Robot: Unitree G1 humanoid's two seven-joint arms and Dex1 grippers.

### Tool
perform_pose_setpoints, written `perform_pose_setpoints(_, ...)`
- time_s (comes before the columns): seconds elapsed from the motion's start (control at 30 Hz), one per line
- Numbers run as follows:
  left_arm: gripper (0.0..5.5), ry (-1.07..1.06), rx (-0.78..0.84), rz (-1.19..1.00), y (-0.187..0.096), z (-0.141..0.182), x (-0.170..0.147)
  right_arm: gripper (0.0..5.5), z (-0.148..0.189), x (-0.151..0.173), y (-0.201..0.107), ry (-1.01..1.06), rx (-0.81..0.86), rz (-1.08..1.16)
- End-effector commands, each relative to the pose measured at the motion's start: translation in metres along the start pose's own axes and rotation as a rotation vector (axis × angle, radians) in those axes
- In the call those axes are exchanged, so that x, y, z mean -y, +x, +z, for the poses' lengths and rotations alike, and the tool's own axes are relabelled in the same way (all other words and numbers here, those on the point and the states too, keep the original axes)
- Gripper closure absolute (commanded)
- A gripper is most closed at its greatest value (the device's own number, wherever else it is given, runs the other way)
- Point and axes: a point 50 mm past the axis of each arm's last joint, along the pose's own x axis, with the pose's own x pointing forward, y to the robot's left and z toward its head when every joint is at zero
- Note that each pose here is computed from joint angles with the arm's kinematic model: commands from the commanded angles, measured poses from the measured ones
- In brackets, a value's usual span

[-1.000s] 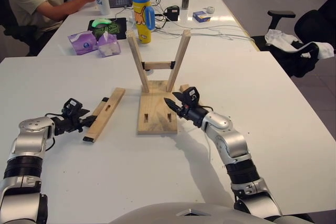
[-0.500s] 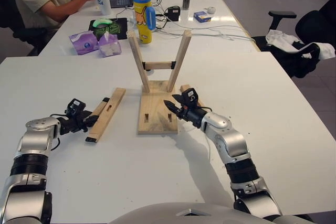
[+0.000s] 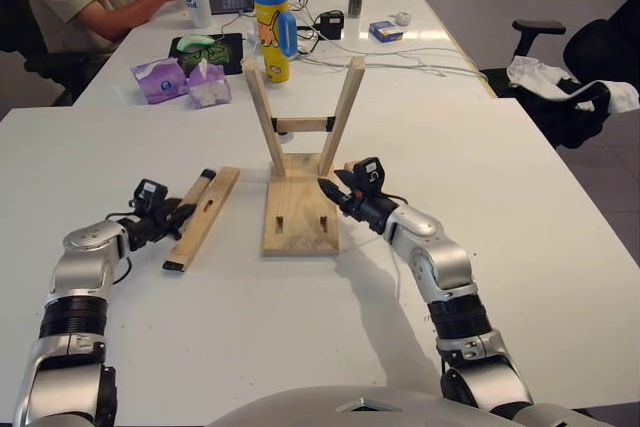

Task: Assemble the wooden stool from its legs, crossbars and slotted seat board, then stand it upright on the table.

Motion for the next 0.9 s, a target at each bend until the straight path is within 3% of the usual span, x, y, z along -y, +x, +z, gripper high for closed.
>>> perform_pose_setpoints(0.03,4.19,0.135,0.227,0.044,-0.013,0.044,0.009,3.08,0.017,-0.007,-0.002,0.195,0.098,0.087)
perform_pose_setpoints(0.27,4.19,0.294,0.290,-0.214,-0.017,0.046,0.079,2.14,0.038,-0.009,-0.012,0.574,0.216,0.224)
perform_pose_setpoints(0.43,4.19,0.300,0.333,-0.262,0.000,0.052,0.112,2.14,0.047,-0.019,-0.013,0.714,0.245,0.330)
perform_pose_setpoints(0.7,4.19,0.248,0.368,-0.291,0.007,0.054,0.137,2.14,0.045,-0.018,-0.008,0.740,0.196,0.293)
perform_pose_setpoints(0.9,4.19,0.229,0.364,-0.296,0.011,0.054,0.143,3.00,0.042,-0.014,-0.007,0.742,0.202,0.248)
